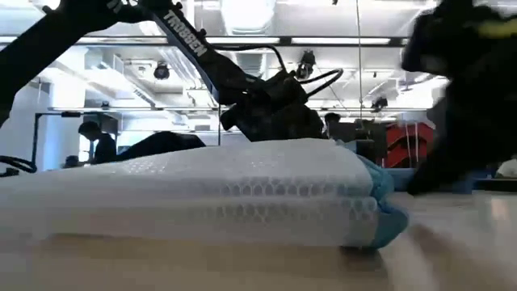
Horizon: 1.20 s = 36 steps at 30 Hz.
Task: Unpack backpack
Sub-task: Close the zip bag
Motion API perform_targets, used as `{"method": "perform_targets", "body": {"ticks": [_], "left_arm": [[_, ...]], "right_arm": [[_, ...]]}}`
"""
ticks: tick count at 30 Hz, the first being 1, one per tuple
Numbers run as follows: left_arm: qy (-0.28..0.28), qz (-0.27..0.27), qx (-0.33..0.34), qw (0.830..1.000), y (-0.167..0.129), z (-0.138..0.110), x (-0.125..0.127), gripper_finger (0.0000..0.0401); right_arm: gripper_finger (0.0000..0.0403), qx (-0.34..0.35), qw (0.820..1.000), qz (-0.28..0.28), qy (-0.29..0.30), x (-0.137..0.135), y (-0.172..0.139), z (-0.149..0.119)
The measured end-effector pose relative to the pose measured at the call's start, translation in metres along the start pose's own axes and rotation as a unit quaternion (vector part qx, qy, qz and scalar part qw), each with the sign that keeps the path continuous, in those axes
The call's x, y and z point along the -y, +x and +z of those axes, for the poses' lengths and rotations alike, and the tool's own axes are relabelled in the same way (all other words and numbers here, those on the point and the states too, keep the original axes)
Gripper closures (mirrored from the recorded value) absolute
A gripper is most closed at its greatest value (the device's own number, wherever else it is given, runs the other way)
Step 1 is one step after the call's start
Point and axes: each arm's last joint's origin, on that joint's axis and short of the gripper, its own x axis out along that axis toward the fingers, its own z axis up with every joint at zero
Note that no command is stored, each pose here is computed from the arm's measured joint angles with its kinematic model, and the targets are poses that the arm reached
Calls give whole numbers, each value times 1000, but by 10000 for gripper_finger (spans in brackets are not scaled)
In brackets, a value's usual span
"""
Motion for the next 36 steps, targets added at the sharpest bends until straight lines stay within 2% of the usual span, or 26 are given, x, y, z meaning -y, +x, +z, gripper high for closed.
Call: {"method": "perform_targets", "body": {"ticks": [9,15,19,24,31,36], "left_arm": [[-17,-9,-14,1000,-10,2,8,401],[-38,-2,-40,998,-16,-1,12,401],[-34,2,-43,998,-15,-2,11,401],[-40,4,-57,998,-16,-5,12,401],[-50,9,-64,997,-17,-6,12,401],[-50,10,-66,997,-16,-6,13,401]], "right_arm": [[403,4,996,-87,-29,44,32,40],[403,-19,996,-82,-26,57,47,44],[403,7,998,-56,-26,53,49,46],[403,44,996,-75,-14,52,47,51],[403,75,997,-17,27,54,51,42],[403,172,980,47,88,65,37,37]]}}
